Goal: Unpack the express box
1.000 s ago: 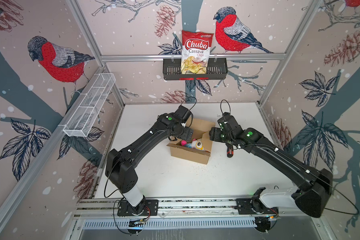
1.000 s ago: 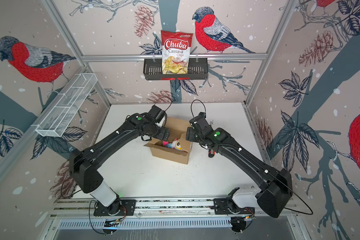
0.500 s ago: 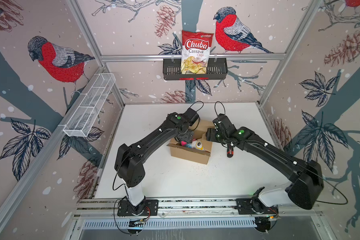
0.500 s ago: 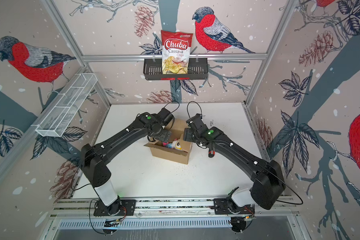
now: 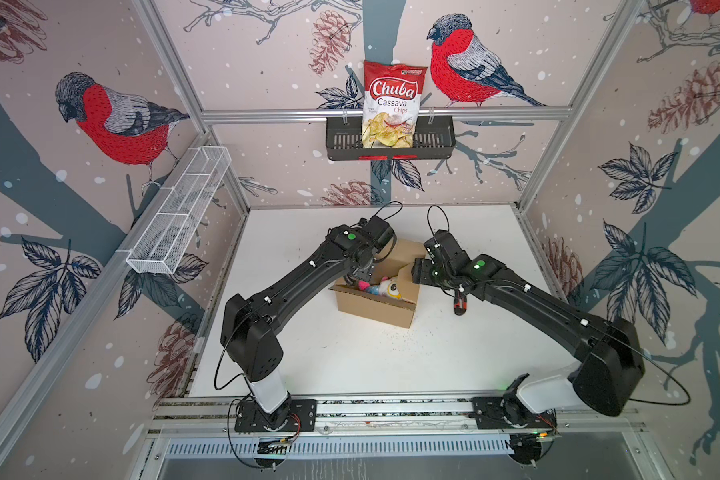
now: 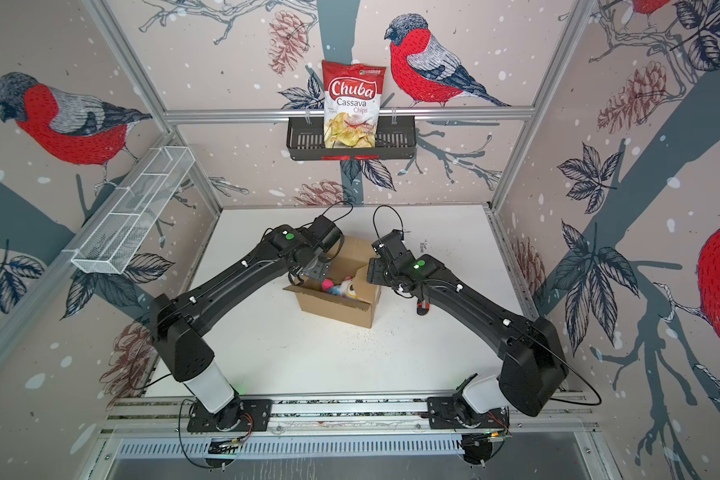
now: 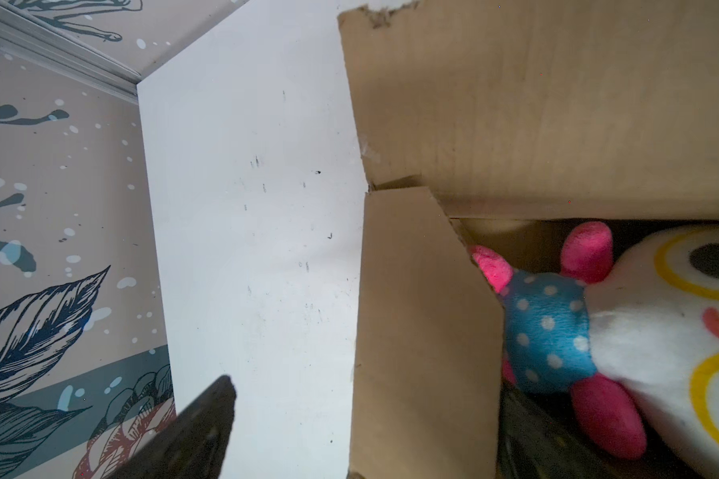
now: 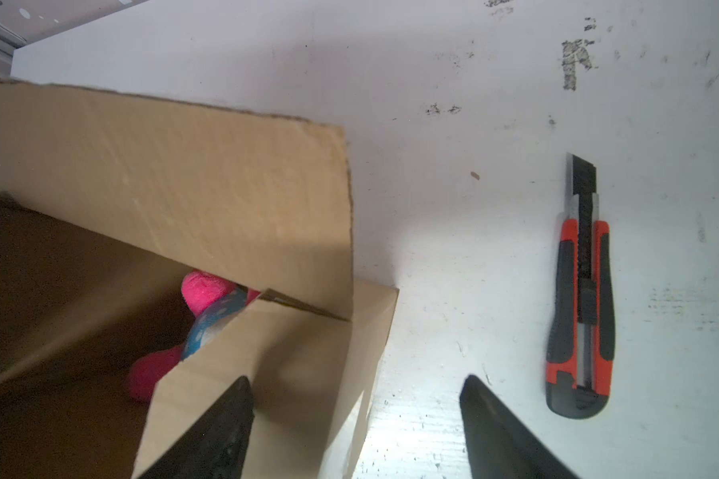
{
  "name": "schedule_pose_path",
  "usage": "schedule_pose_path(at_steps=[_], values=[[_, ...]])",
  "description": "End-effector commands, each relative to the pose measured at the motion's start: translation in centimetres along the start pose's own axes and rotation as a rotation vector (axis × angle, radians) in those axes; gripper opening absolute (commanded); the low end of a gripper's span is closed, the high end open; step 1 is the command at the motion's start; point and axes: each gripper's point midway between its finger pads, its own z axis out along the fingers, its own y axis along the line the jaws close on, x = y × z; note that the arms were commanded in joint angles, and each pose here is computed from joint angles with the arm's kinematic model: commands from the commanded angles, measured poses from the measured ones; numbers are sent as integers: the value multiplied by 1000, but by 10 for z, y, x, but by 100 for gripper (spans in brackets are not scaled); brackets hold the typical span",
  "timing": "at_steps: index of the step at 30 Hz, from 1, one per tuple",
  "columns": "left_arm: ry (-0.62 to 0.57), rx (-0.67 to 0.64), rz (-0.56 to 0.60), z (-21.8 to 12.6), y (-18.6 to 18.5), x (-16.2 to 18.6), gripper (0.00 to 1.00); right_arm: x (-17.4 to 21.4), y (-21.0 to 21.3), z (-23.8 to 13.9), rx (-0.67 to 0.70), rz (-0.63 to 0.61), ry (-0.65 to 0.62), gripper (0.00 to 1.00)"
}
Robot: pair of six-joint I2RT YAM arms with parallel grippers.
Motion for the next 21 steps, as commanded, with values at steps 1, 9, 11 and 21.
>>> schedule_pose_path(at_steps=[1, 9, 11, 21], values=[[-19, -44, -34, -6, 17, -1, 93, 1, -3, 4, 6, 14, 1, 77], [-30, -66, -102, -4, 44, 3, 91, 8, -12, 17, 31, 17, 27, 77], [-29, -71, -121, 0, 49, 4, 89, 8, -13, 18, 35, 18, 31, 77], [-11, -95, -189, 27, 61, 19, 78, 11, -15, 24, 47, 14, 48, 77]])
